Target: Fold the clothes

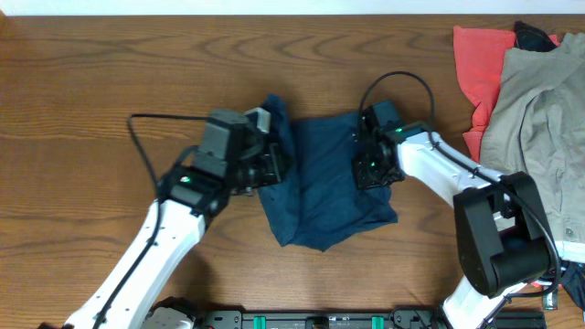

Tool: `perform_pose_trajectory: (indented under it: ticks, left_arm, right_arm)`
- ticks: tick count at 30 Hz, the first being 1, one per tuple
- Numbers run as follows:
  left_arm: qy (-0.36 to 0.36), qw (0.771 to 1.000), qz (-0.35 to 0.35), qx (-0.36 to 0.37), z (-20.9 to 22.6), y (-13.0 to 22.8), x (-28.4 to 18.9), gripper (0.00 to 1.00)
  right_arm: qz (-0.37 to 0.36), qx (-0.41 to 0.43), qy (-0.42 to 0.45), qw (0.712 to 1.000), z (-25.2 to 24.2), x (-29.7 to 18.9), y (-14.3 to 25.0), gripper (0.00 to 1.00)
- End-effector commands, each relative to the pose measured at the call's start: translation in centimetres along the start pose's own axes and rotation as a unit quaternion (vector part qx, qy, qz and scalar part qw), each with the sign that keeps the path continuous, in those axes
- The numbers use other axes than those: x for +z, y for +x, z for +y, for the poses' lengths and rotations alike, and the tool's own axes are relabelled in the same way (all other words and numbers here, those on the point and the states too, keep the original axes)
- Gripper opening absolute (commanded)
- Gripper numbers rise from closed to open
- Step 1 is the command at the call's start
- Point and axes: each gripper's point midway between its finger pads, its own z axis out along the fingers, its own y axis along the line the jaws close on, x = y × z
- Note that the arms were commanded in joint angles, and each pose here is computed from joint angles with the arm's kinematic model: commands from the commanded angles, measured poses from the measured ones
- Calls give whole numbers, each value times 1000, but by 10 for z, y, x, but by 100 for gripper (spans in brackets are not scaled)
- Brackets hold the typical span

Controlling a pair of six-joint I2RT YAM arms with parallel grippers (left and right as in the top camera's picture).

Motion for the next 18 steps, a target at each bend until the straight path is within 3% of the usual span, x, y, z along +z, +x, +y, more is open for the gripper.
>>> perform_pose_trajectory:
  ticks: [1,7,18]
  left_arm:
    - [27,999,19,4,-23,11,16,6]
    - [62,998,22,17,-51,17,41,6]
    - [56,997,55,17,-52,38,59,6]
  right_arm:
    - [75,10,-3,997,13,30,45,16]
    - [82,3,2,997,26,32,52,17]
    - [93,13,54,994,5,29,60,17]
